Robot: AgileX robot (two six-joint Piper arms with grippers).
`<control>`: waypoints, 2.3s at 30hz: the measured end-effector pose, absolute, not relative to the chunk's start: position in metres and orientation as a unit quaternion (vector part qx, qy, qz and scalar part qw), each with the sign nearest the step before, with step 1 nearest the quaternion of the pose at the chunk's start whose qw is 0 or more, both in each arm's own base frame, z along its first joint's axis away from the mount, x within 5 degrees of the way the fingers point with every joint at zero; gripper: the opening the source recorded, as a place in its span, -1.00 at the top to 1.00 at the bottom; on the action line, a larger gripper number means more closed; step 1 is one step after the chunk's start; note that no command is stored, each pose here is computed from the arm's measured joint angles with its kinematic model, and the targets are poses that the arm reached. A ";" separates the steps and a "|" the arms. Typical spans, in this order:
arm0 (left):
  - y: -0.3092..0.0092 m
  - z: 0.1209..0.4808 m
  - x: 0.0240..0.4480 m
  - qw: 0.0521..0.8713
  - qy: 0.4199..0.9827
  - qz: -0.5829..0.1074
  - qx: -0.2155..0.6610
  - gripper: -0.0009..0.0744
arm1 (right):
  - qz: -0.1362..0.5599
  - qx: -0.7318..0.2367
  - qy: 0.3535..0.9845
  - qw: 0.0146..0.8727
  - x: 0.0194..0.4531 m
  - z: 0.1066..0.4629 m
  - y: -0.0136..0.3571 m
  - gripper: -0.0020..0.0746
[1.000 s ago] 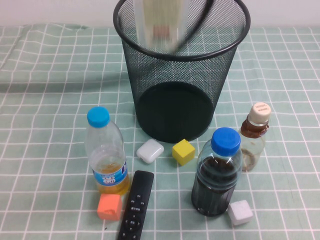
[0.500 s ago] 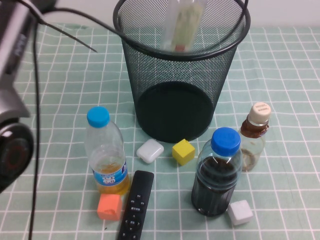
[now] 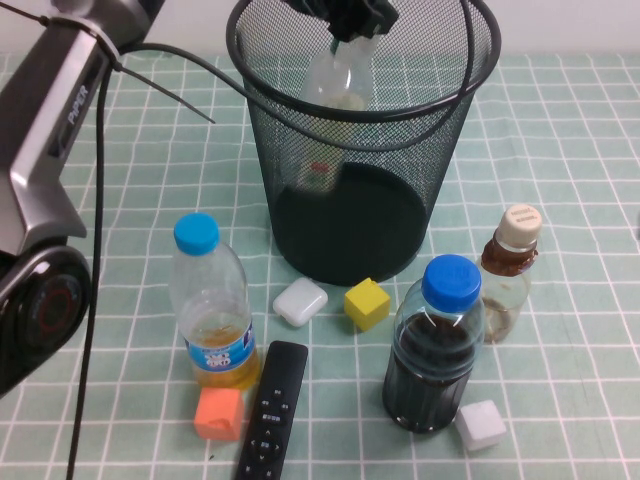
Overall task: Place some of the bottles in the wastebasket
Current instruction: Place the bottle in the trash can, then pick up a bottle from the table with right arm, then place the bottle in the trash can
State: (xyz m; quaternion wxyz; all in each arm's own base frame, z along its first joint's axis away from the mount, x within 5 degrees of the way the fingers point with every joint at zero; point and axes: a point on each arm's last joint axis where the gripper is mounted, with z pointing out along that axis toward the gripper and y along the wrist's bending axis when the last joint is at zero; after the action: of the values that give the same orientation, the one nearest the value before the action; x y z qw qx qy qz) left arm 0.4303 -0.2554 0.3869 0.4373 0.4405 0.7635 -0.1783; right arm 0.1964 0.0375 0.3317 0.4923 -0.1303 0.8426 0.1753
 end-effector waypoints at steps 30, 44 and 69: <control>-0.244 0.389 0.438 0.447 0.771 -0.175 0.417 -0.43 | 0.059 -0.243 0.826 0.504 0.271 0.267 0.104 -0.18; -0.230 0.439 0.402 0.460 0.753 -0.187 0.431 0.79 | 0.039 -0.192 0.755 0.625 0.248 0.348 0.077 0.96; -0.119 0.505 0.219 0.422 0.812 -0.075 0.397 0.98 | 0.189 -0.297 0.733 0.582 0.337 0.539 0.148 0.96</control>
State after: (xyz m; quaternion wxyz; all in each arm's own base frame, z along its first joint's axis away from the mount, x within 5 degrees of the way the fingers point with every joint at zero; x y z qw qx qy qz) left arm 0.2192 -0.1190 0.5049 0.4217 0.3967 0.8119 -0.0749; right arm 0.3366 0.1484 0.5389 0.5824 -0.2972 0.7327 0.1889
